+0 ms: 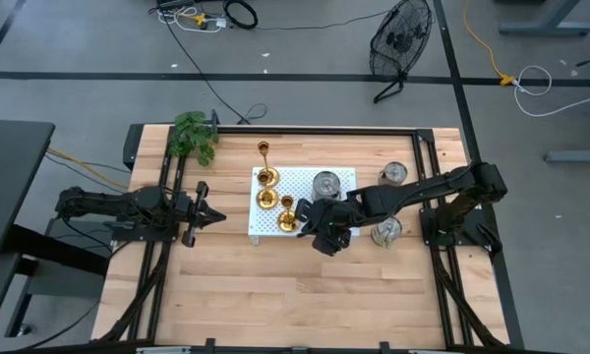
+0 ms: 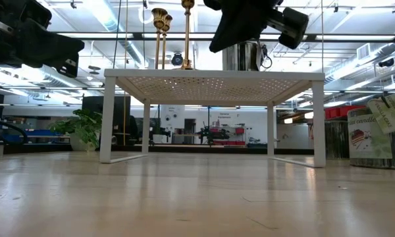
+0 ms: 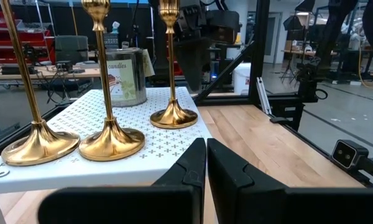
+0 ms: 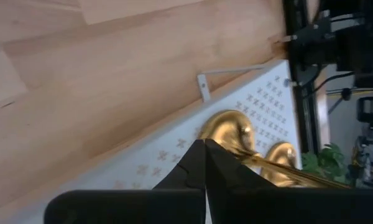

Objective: Pick & Place candle stick holders
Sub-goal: Adjust the golden candle holder on the shelf

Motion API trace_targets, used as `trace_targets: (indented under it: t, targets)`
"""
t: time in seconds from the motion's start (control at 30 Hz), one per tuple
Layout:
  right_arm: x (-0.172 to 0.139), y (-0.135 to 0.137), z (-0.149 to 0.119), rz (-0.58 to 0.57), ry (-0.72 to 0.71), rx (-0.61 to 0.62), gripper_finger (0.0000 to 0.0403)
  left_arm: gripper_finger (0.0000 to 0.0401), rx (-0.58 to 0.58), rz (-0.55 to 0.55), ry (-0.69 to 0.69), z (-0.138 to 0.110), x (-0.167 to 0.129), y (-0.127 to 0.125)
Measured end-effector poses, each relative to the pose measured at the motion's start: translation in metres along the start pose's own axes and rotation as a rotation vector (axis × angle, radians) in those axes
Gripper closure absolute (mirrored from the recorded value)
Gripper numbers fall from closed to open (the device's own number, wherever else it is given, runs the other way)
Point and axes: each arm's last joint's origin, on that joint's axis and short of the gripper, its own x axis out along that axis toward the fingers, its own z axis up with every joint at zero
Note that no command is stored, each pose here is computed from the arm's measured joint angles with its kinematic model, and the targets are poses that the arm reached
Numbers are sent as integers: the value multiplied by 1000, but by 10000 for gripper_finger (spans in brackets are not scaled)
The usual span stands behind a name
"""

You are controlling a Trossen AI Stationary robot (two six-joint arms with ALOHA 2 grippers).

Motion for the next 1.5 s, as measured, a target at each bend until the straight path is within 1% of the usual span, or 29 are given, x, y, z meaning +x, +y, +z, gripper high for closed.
trace_targets:
  t: [0.2,0.5,0.7,0.83,0.9,1.07,1.23,1.5]
  targets:
    - [0,-1,0,-11,-3,2,403,383,0,0,2,0,0,0]
    - [13,8,-6,-21,15,3,403,383,0,0,2,0,0,0]
    - [13,6,-8,-33,24,9,403,383,0,0,2,0,0,0]
    - [16,4,-13,-58,73,39,403,383,0,0,1,0,0,0]
    - [17,4,-16,-51,90,49,403,383,0,0,1,0,0,0]
    - [20,6,-15,-24,69,47,403,383,0,0,1,0,0,0]
    - [24,6,-15,-22,67,40,403,383,0,0,1,0,0,0]
    - [30,3,-13,-58,51,35,403,383,0,0,0,0,0,0]
